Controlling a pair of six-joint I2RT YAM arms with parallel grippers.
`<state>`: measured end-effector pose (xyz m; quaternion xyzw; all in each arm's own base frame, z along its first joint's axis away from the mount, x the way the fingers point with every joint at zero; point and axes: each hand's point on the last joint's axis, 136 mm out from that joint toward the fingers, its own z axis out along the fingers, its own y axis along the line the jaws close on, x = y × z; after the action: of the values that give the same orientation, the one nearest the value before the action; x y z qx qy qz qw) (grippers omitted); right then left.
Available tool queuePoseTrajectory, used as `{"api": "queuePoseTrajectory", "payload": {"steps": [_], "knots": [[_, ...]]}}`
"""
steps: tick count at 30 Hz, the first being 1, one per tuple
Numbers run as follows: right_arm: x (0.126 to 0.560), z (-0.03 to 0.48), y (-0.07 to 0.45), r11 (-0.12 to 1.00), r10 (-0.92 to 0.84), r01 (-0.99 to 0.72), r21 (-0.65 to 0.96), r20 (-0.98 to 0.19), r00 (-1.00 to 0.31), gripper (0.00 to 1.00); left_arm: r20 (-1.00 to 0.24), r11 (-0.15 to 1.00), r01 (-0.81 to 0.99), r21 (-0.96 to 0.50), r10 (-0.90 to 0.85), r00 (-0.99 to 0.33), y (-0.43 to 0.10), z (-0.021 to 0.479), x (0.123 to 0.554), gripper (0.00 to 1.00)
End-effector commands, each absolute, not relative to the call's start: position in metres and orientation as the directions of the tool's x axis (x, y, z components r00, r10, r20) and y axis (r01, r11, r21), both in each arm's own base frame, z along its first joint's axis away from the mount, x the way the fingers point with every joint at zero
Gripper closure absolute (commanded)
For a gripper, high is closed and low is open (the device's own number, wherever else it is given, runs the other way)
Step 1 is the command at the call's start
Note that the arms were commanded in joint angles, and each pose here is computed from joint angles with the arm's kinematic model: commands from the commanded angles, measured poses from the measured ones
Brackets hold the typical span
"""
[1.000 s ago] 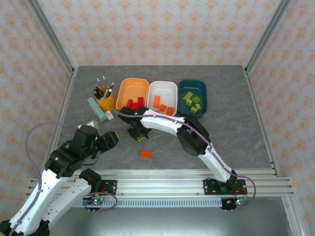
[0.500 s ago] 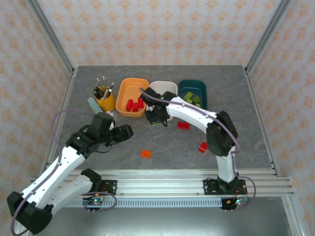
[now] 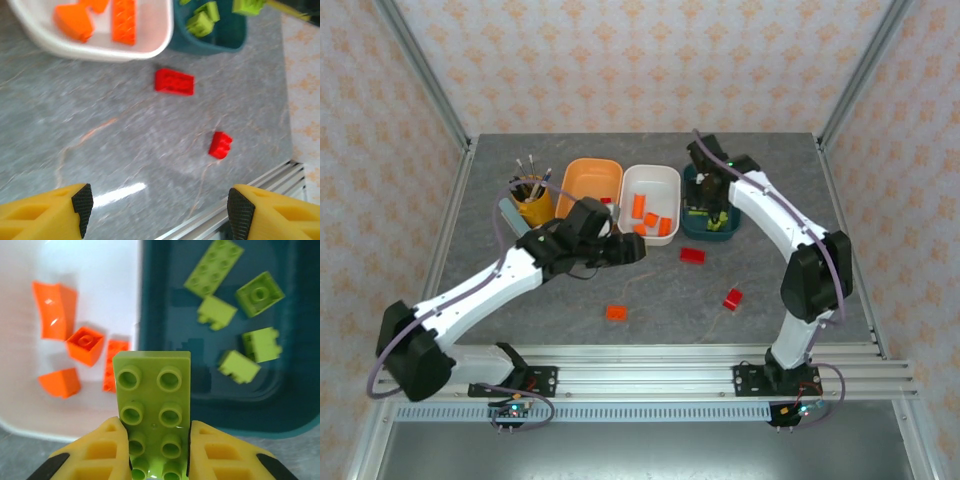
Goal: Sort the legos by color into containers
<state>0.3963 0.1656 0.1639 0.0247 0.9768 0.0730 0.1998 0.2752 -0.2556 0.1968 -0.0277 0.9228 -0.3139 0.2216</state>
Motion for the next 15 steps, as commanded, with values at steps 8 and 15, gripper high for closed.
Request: {"api": "queuePoseTrajectory", "payload": {"steps": [8,15], "knots": [[0.429,0.096,0.162,0.977,0.081,0.038,0.211,-0.197,-0.977,0.72,-0.497,0.763,0.193,-0.617,-0.188,-0.847,-0.299,0.259,0.328,0.26],[0.431,0.068,0.160,0.978,0.093,0.068,0.195,-0.126,-0.988,0.61,-0.490,0.778,0.182,-0.601,-0.179,-0.853,-0.303,0.253,0.335,0.26]]}}
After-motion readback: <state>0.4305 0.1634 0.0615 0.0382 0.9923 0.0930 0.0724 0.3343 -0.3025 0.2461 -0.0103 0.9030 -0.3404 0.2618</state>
